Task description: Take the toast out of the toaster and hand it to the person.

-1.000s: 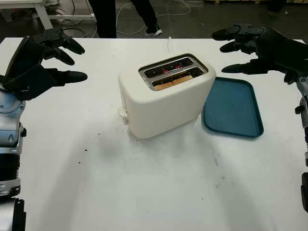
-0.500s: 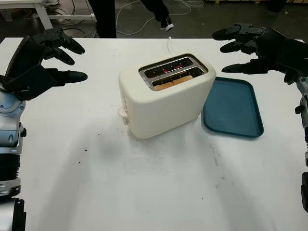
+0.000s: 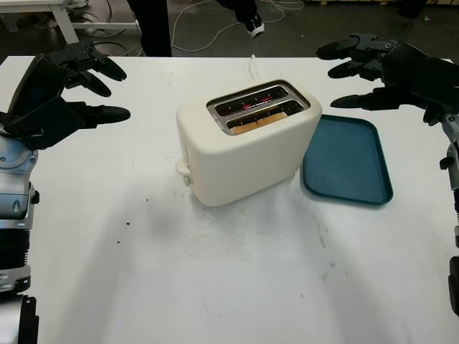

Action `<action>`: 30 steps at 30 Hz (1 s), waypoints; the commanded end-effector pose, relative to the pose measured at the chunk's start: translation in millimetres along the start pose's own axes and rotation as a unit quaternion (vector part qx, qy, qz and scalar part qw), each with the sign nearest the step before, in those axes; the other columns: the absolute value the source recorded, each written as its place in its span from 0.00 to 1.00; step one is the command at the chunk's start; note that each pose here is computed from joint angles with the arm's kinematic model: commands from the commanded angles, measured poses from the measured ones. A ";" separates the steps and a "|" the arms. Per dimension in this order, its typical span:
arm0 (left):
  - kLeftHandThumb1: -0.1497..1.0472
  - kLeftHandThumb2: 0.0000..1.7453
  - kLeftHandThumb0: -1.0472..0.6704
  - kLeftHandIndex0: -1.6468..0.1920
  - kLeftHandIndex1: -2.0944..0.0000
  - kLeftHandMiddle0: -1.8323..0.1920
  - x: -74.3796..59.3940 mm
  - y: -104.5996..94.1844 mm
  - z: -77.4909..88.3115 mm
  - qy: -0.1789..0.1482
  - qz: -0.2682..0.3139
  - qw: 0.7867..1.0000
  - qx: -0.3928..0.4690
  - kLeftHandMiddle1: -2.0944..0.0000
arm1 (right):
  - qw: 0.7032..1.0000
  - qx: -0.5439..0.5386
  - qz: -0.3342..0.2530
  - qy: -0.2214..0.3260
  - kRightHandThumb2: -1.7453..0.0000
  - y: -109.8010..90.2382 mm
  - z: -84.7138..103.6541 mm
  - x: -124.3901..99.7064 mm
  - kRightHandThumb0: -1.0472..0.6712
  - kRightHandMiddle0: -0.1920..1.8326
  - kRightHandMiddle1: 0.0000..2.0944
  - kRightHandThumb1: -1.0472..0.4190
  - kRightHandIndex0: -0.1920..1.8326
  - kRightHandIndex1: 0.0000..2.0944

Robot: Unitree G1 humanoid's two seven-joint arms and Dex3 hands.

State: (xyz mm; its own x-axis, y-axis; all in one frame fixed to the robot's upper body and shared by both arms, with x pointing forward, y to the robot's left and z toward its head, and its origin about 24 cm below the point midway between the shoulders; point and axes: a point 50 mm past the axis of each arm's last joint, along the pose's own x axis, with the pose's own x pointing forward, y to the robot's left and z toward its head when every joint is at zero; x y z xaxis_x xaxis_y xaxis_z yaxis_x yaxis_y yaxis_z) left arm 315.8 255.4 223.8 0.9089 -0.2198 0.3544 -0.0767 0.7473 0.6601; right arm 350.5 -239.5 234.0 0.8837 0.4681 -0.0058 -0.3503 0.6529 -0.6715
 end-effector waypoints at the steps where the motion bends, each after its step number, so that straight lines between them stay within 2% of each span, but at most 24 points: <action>1: 0.73 0.00 0.00 0.62 0.48 0.68 0.2 1.9 2.5 -0.005 0.004 1.000 0.000 0.40 | 1.000 0.003 0.000 -0.016 1.00 -0.9 4.8 1.5 0.17 0.16 0.24 0.17 0.09 0.39; 30: 0.72 0.00 0.00 0.62 0.48 0.68 -0.8 1.9 2.8 -0.001 0.007 1.000 -0.005 0.39 | 1.000 0.004 -0.001 -0.018 1.00 -0.8 5.0 1.1 0.18 0.14 0.27 0.18 0.09 0.39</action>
State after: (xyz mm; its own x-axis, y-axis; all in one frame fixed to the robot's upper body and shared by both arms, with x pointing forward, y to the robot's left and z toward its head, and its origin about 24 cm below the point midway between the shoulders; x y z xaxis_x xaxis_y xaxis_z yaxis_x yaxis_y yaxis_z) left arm 315.0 255.2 225.6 0.9087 -0.2164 0.3570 -0.0800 0.7491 0.6576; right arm 350.5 -239.1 235.1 0.8818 0.4717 -0.0015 -0.3507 0.6536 -0.6707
